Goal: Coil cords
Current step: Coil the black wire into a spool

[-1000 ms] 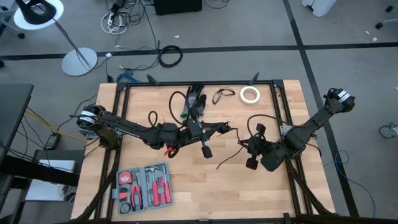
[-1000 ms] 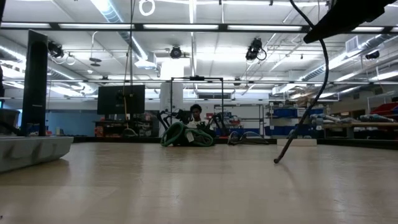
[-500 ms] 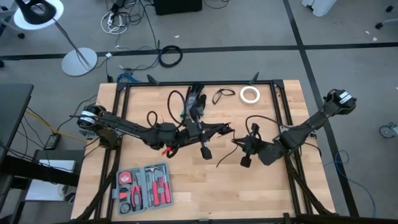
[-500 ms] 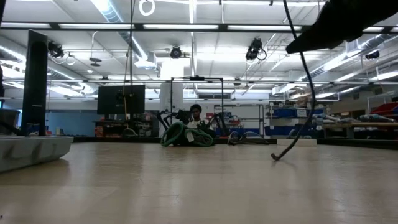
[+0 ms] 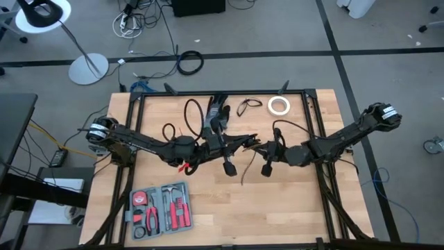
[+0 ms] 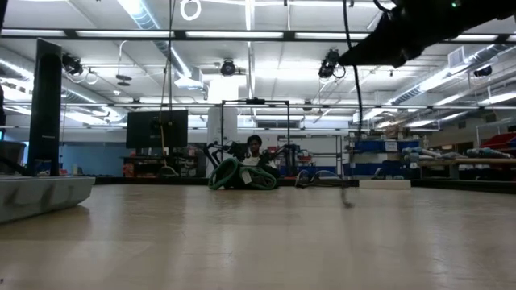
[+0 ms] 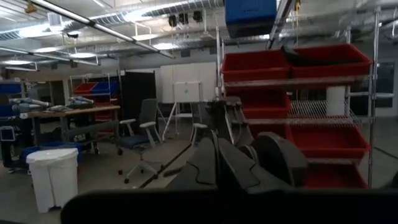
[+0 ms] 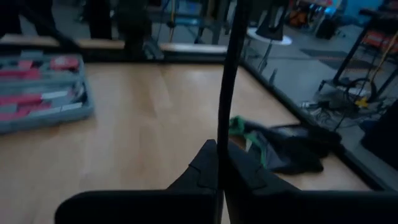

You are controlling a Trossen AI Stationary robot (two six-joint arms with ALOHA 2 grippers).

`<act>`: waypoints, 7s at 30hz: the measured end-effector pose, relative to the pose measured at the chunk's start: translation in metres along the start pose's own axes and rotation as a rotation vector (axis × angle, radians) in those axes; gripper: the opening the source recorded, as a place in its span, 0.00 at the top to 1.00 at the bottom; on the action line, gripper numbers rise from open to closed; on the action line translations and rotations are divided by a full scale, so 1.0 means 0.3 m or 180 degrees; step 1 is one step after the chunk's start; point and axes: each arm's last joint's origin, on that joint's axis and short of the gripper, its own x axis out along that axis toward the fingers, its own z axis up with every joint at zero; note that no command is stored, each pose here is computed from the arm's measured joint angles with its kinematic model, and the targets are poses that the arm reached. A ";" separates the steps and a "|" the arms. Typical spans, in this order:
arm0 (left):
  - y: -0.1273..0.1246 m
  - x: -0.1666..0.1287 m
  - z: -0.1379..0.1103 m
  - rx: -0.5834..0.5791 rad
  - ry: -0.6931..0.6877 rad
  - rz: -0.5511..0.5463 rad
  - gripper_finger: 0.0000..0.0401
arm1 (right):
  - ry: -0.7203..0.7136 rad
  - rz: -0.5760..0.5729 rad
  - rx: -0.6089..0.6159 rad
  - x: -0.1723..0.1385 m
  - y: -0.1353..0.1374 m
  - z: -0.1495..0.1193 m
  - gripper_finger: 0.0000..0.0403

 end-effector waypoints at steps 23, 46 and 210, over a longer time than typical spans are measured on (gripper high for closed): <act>0.111 0.089 -0.139 -0.0011 -0.0176 0.0623 1.00 | -0.0404 0.0624 0.0469 0.010 0.002 0.056 0.99; 0.113 0.094 -0.163 0.0218 0.0074 0.0493 1.00 | -0.0050 0.0769 0.0263 0.094 0.057 0.048 0.99; -0.211 -0.011 -0.272 0.0061 0.0031 -0.0075 1.00 | 0.0480 -0.0454 0.0379 -0.128 0.294 -0.071 0.99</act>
